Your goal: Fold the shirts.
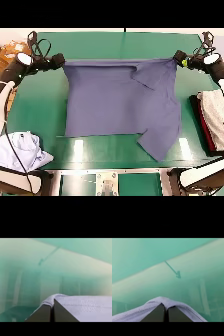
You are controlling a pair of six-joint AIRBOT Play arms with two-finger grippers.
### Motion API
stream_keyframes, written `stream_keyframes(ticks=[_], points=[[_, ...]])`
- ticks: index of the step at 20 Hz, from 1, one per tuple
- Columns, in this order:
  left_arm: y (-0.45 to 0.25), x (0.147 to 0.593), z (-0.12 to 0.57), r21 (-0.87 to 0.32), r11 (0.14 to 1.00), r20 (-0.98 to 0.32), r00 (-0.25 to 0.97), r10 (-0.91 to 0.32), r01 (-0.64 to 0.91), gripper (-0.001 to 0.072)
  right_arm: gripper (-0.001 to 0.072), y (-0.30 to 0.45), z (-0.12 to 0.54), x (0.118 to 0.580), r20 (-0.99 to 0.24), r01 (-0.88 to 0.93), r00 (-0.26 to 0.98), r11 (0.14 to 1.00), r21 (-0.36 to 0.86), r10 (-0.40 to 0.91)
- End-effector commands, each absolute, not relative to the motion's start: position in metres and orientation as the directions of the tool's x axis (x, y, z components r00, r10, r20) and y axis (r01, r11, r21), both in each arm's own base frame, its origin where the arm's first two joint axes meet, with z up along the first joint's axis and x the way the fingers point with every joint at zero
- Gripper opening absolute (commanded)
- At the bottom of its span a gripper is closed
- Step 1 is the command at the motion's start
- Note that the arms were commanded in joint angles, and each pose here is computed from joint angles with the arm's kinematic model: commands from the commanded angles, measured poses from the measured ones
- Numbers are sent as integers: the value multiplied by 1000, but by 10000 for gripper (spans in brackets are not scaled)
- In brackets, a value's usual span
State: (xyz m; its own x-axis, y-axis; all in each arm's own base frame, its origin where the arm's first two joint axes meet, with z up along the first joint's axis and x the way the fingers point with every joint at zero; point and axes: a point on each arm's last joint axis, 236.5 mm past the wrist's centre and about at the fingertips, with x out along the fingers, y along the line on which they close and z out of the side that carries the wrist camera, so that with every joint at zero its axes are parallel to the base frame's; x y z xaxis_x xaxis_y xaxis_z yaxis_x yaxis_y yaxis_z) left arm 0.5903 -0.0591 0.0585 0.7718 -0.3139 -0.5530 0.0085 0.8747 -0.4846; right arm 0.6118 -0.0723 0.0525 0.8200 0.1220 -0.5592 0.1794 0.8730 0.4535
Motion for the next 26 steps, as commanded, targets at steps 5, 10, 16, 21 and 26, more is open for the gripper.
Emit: stream_keyframes(ticks=[5, 10, 16, 21, 26], points=[[-63, 602, 84, -464, 884, -529, 781, -332, 61, 21, 18, -70, 58, 617, -566, 156, 812, 882, 444, 141], [-58, 552, 18, -365, 931, -753, 581, -309, 22, 21, 15, -93, -3, 554, -809, 164, 575, 952, 260, 122], [-68, 490, -76, -373, 924, -864, 393, -315, -80, 21, 15, -95, -75, 491, -915, 215, 369, 944, 252, 161], [-73, 489, -82, -385, 918, -857, 406, -319, -92, 22, 16, -85, -95, 478, -926, 226, 334, 939, 258, 174], [-81, 493, -77, -434, 894, -836, 421, -353, -113, 23, 18, -76, -88, 475, -926, 252, 311, 921, 298, 214]])
